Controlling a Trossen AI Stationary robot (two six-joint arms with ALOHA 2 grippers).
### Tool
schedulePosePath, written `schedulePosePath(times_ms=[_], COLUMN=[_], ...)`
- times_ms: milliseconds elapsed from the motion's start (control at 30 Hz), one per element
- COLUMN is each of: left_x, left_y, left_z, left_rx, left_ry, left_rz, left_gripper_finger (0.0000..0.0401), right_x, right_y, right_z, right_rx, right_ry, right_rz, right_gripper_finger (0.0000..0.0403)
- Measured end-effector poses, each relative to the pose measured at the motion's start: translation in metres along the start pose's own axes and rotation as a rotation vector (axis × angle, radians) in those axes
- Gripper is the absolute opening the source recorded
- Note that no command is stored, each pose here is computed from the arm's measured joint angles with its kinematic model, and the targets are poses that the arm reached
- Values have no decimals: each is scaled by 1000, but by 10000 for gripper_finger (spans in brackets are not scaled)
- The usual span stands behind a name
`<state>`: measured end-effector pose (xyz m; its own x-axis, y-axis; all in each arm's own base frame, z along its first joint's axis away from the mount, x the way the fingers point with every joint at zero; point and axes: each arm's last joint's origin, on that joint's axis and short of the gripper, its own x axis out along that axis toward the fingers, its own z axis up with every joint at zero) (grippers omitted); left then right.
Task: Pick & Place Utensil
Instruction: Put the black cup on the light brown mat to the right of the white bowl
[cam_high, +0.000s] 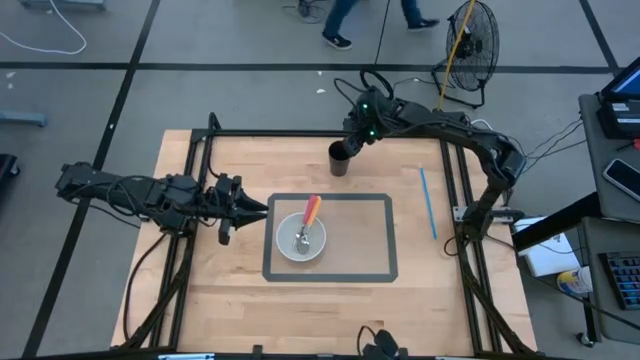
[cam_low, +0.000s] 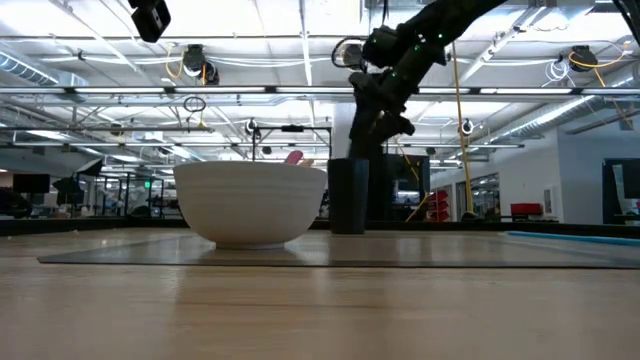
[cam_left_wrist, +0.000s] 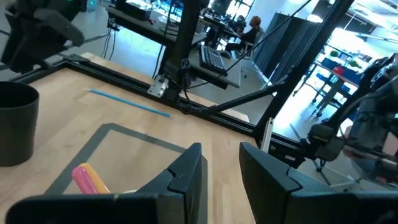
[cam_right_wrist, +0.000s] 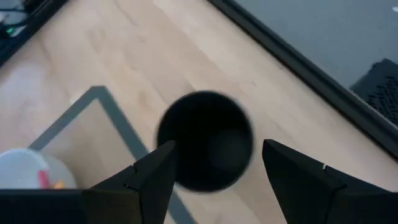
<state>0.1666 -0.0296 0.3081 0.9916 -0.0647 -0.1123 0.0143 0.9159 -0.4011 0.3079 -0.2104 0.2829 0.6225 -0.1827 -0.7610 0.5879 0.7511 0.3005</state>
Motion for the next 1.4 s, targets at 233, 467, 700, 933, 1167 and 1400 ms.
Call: schedulePosePath(times_ms=[233, 467, 700, 933, 1167, 1400], left_x=[0, 0, 0, 0, 0, 0], left_y=[1, 1, 1, 2, 2, 4], left_z=[0, 0, 0, 0, 0, -3], left_rx=[14, 30, 28, 38, 40, 32], left_ry=[-3, -8, -7, -18, -16, 15], left_rz=[23, 36, 37, 62, 71, 85], left_gripper_finger=[113, 113, 113, 113, 113, 113], right_x=[12, 32, 35, 35, 40, 43], right_y=[-9, -13, -16, -18, -20, -20], right_z=[-2, -7, -7, -8, -15, -18], right_rx=[35, 49, 52, 75, 113, 150], right_ry=[39, 88, 82, 89, 102, 102], right_rz=[-20, -30, -76, -89, -91, -92], right_gripper_finger=[231, 227, 226, 216, 189, 167])
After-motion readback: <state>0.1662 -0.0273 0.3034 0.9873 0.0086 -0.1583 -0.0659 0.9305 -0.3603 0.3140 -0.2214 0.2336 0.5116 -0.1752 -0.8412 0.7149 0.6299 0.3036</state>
